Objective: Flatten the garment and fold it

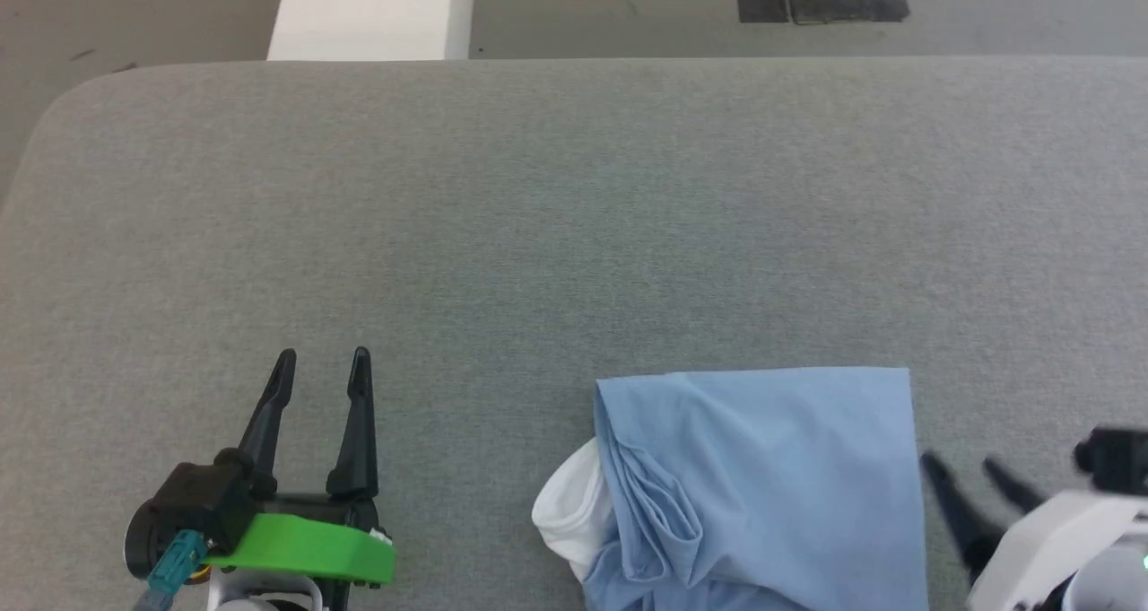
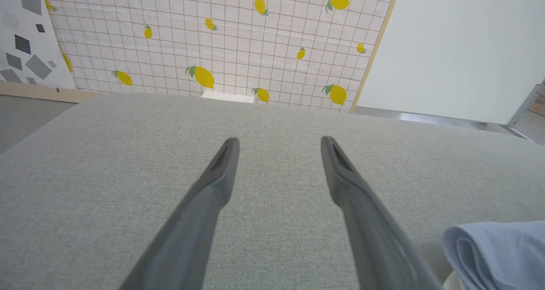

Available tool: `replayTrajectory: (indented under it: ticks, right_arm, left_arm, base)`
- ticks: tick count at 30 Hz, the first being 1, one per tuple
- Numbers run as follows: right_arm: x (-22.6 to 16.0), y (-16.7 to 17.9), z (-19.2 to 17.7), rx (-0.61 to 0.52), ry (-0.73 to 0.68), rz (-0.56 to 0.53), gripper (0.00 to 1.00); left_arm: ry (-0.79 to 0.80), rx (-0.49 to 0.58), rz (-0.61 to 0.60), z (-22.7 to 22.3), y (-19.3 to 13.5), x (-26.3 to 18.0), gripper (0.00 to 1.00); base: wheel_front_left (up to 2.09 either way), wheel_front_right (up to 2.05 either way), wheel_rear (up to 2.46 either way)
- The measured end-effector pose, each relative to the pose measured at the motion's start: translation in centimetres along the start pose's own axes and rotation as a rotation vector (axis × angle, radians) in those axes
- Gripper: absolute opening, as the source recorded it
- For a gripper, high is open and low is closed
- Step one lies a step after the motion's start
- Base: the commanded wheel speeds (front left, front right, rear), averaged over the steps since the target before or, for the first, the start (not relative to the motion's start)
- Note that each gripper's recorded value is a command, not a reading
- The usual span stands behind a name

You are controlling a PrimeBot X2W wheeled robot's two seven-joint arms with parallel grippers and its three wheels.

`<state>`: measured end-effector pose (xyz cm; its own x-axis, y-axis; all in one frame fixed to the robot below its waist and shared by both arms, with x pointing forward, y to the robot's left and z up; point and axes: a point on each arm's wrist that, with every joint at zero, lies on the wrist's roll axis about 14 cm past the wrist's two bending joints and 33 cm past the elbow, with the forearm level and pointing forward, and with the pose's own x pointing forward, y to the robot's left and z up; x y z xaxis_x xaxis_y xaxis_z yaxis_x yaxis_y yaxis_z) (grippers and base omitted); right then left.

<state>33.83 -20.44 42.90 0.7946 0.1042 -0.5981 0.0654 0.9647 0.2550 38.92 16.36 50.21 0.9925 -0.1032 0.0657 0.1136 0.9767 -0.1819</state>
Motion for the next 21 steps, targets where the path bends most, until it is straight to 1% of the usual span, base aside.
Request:
replayTrajectory:
  ticks: [3, 8, 14, 15, 16, 18, 19, 21]
  right_arm:
    - [0.1, 0.2, -2.6, 0.042, 0.064, 0.010, 1.00]
    - [0.9, 0.2, -4.8, 0.086, 0.120, 0.015, 1.00]
    - [3.0, 0.8, -5.5, 0.108, 0.153, 0.037, 1.00]
    - [3.3, 1.1, -5.5, 0.104, 0.159, 0.047, 0.95]
    - [3.6, 1.3, -5.5, 0.103, 0.162, 0.052, 0.57]
    - [4.0, 1.8, -5.5, 0.097, 0.182, 0.072, 0.09]
    - [4.1, 1.9, -5.5, 0.093, 0.190, 0.077, 0.00]
    - [4.3, 2.0, -5.3, 0.083, 0.191, 0.078, 0.00]
  left_arm:
    - [0.010, 0.003, -0.010, -0.2, -0.1, 0.2, 1.00]
    - [0.023, 0.008, -0.010, -0.4, 0.0, 0.4, 1.00]
    - [0.041, 0.018, 0.005, -0.7, 0.6, 0.3, 1.00]
    - [0.043, 0.019, 0.008, -0.7, 0.7, 0.3, 1.00]
    - [0.045, 0.020, 0.009, -0.7, 0.7, 0.2, 1.00]
    - [0.050, 0.022, 0.014, -0.8, 0.9, 0.1, 1.00]
    - [0.051, 0.022, 0.017, -0.8, 1.0, 0.1, 1.00]
    - [0.054, 0.024, 0.025, -0.9, 1.2, 0.0, 1.00]
  base:
    - [0.00, 0.00, 0.00]
    - [0.00, 0.00, 0.00]
    - [0.00, 0.00, 0.00]
    - [0.00, 0.00, 0.00]
    - [0.00, 0.00, 0.00]
    - [0.00, 0.00, 0.00]
    - [0.00, 0.00, 0.00]
    - [0.00, 0.00, 0.00]
